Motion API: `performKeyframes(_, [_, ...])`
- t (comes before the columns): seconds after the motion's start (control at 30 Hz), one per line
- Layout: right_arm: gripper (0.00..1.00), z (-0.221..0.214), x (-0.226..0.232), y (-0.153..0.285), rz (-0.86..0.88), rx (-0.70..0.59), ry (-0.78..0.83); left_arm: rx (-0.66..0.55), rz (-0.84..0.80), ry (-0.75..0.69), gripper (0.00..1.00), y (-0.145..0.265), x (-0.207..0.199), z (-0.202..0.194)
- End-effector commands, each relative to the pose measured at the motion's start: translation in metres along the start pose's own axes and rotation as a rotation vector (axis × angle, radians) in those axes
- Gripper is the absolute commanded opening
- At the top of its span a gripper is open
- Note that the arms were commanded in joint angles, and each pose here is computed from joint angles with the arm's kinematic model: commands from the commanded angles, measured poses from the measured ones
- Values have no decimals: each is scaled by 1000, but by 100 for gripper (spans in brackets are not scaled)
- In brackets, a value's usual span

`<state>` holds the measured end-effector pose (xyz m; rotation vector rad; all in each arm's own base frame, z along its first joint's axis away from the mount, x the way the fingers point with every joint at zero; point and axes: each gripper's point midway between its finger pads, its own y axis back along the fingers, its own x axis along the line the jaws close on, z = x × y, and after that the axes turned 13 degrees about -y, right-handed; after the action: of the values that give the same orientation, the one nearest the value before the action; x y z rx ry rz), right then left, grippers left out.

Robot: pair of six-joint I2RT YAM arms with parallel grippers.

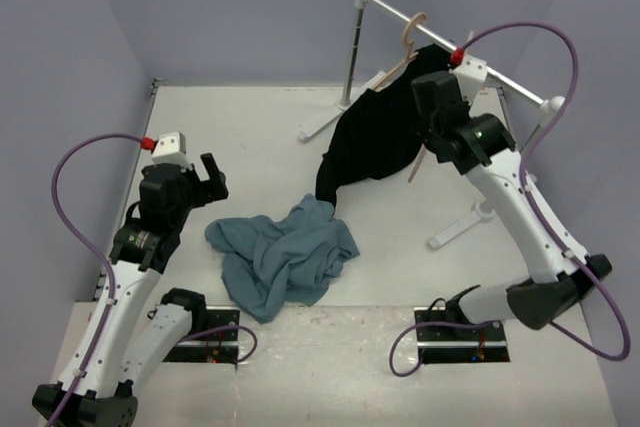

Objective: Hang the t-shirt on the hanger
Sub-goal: Pick up the hanger from the clothesline.

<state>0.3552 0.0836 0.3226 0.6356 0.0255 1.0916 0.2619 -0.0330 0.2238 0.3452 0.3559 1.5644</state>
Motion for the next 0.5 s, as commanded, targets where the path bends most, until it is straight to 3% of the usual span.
performKeyframes(0.0, [0, 12, -29, 29, 41, -75, -109, -32, -17, -10, 100, -3, -4, 8])
performKeyframes(0.17, [0, -14, -46, 42, 122, -16, -105, -22, -40, -11, 100, -4, -9, 9])
performKeyframes(0.33, [0, -46, -64, 76, 326, 82, -46, 22, -205, -23, 100, 6, -42, 5])
performKeyframes(0.47, [0, -89, -69, 103, 504, 238, 56, 91, -230, -38, 100, 20, -64, -9])
